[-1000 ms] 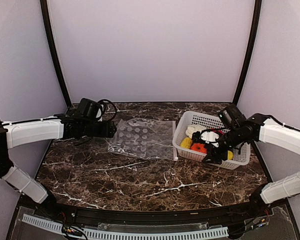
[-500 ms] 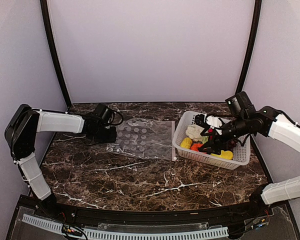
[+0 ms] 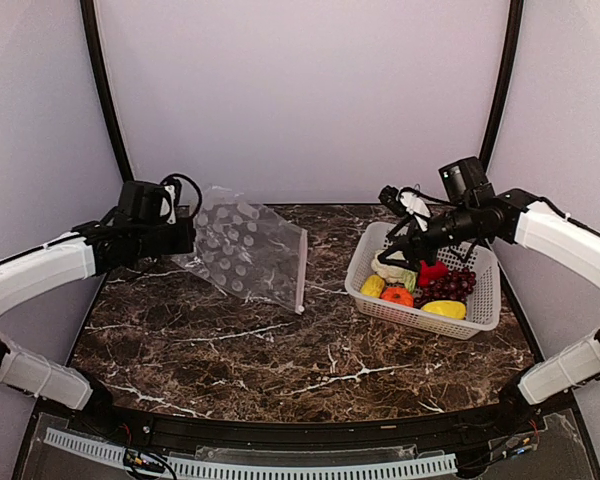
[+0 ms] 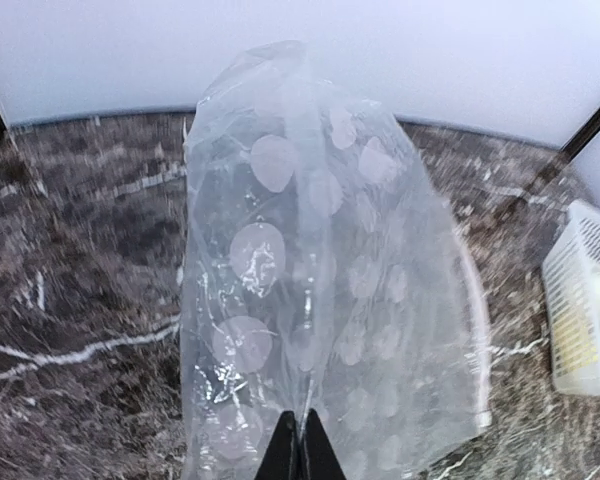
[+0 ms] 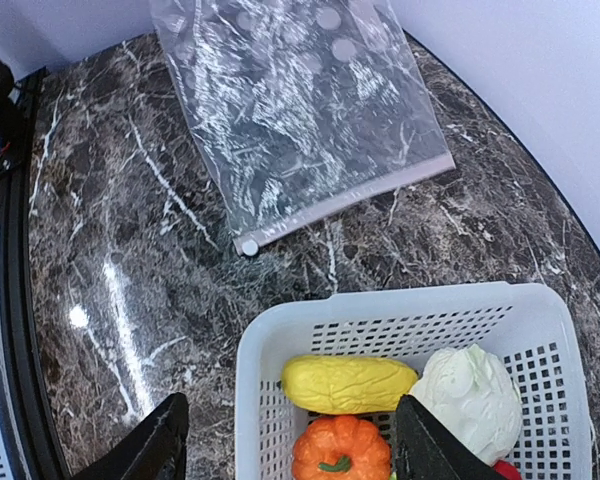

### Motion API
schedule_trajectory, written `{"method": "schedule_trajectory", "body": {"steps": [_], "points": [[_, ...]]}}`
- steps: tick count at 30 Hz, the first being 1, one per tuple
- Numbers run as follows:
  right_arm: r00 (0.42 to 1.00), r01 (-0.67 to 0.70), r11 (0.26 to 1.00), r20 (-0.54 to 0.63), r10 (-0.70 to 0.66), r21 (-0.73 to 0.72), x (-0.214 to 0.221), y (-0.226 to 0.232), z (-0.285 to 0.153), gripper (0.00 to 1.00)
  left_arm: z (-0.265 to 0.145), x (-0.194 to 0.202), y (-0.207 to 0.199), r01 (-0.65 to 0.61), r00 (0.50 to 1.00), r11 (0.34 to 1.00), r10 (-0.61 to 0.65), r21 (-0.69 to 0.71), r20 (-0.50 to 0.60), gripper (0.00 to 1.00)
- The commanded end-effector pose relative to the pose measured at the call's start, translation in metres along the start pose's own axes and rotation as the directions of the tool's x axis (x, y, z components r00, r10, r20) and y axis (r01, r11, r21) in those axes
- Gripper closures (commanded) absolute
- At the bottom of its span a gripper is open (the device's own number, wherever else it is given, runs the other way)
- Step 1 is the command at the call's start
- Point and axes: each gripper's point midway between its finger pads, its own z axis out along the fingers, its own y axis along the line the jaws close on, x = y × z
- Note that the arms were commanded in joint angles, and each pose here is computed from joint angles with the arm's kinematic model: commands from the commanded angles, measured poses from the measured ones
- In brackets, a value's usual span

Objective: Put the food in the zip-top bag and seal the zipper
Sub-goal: Pick up the zipper food storage bag at the center of the board, then pass from the left arm to the right

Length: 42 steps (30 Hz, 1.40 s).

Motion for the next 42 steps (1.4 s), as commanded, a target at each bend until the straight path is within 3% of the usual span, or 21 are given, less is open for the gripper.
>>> {"method": "schedule_trajectory", "body": {"steps": [1, 9, 14, 22, 32, 42], "points": [[0.984, -0.117, 0.993, 0.139, 0.115, 0.011, -0.04, -0.033, -0.009, 0.34, -0.063, -0.052, 0.0, -0.075, 0.961, 0.996, 0.063, 0.037, 0.268, 0.99], [0.932, -0.264, 0.955, 0.221, 0.288, -0.132, -0.069, -0.052, 0.011, 0.4, -0.13, -0.098, -0.025, -0.092, 0.884, 0.973, -0.018, 0.211, 0.468, 0.99], [0.899, -0.309, 0.919, 0.241, 0.367, -0.245, -0.074, -0.053, 0.031, 0.45, -0.156, -0.122, -0.043, -0.059, 0.856, 0.939, -0.126, 0.338, 0.501, 0.99], [0.864, -0.352, 0.899, 0.278, 0.42, -0.261, -0.072, -0.07, 0.055, 0.5, -0.186, -0.148, -0.077, -0.043, 0.856, 0.845, -0.244, 0.533, 0.456, 0.99], [0.813, -0.332, 0.873, 0.361, 0.457, -0.358, -0.104, -0.091, 0.073, 0.44, -0.214, -0.167, -0.114, -0.031, 0.88, 0.699, -0.32, 0.714, 0.351, 0.99], [0.791, -0.159, 0.844, 0.445, 0.419, -0.512, -0.137, -0.075, 0.062, 0.37, -0.209, -0.162, -0.119, 0.002, 0.89, 0.678, -0.336, 0.735, 0.307, 0.99]]}}
